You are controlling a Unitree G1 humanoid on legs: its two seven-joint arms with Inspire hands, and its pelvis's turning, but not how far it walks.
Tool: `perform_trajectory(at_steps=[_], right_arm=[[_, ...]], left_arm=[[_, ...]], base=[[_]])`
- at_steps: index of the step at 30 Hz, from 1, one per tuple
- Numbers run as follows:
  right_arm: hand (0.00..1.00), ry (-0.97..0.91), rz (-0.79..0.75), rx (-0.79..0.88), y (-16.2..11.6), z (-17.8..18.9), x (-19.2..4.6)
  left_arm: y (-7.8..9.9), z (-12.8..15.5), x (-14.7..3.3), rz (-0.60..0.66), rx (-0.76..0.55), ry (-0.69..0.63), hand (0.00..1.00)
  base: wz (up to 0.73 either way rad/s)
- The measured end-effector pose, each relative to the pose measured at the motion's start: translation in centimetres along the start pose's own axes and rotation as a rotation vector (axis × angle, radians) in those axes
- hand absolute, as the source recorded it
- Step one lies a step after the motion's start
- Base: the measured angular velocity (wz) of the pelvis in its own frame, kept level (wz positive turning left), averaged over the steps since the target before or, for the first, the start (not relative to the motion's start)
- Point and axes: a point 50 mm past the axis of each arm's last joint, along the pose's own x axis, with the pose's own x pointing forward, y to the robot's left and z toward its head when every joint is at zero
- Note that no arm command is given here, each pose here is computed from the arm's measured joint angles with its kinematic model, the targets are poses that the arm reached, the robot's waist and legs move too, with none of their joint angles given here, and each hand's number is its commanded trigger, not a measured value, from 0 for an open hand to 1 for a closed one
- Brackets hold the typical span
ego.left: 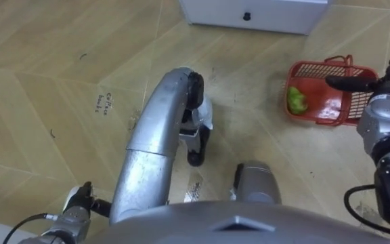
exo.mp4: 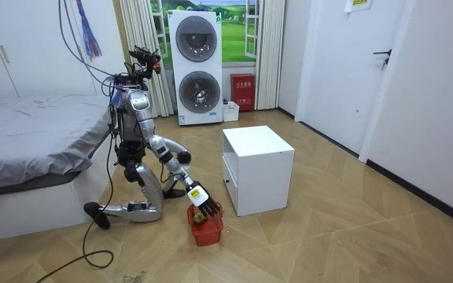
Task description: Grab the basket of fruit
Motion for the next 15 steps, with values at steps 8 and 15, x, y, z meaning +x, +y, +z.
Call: perform_trajectory(at_steps=[8,15], right_arm=[[0.00,0.049,0.024,0.027,-1.2,-0.6,0.3],[0.00,0.087,0.026,0.020,-1.6,-1.4,0.2]], left_arm=[[-0.1,0.4,0.1,-0.033,0.000,-0.007,0.00],[-0.1,0.5,0.1,-0.038,0.000,-0.008,0.00]], base=[[0.00],[0.00]])
